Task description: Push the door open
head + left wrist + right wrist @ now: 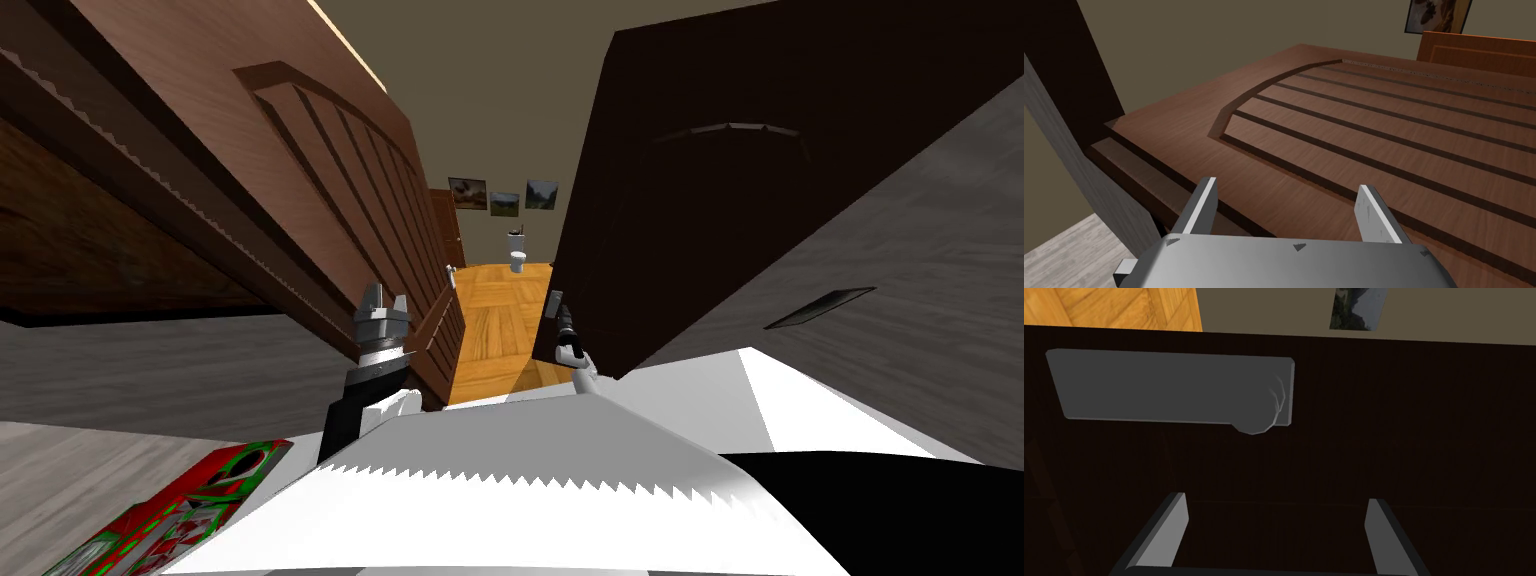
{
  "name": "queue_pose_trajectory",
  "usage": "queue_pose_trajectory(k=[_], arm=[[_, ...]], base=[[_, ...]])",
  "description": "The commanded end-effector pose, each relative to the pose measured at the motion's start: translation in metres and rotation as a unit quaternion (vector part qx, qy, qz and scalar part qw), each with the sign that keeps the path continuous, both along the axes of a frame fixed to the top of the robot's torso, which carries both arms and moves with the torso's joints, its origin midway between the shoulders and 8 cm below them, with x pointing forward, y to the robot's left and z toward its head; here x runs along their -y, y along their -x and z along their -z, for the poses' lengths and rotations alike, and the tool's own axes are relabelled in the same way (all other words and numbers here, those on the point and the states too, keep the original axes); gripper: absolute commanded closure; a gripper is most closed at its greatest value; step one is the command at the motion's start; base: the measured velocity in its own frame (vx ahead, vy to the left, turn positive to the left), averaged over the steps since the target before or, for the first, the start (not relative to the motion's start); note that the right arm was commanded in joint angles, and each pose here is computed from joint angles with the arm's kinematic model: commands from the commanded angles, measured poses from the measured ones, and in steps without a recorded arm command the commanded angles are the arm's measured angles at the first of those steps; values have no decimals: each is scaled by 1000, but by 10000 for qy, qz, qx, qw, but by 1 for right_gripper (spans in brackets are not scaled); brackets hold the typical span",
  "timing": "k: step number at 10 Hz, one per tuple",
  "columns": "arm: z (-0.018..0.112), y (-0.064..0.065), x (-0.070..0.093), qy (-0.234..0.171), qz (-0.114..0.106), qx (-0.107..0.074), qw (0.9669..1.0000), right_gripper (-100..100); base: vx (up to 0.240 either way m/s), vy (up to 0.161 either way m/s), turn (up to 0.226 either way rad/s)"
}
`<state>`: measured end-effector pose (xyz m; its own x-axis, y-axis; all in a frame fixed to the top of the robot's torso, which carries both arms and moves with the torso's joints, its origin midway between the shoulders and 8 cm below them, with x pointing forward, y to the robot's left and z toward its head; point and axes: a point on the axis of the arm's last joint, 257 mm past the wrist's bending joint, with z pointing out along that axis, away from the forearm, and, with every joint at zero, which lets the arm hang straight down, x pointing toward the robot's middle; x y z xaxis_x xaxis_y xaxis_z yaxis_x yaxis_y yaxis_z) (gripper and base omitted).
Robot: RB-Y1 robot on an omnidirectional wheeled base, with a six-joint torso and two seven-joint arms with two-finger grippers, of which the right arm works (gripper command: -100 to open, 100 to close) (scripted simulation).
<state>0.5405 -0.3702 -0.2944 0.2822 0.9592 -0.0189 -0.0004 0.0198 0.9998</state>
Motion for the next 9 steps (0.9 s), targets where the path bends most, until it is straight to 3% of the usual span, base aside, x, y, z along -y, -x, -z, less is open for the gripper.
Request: queue_pose_trajectory(k=[1,8,9], arm=[[-2,1,6,42,17,11,10000,-100],[1,2,5,-18,63,34,10000,-100],[1,2,5,-18,63,34,10000,100]], base=[[174,-45,23],[199,-65,20],[-13,6,-8]])
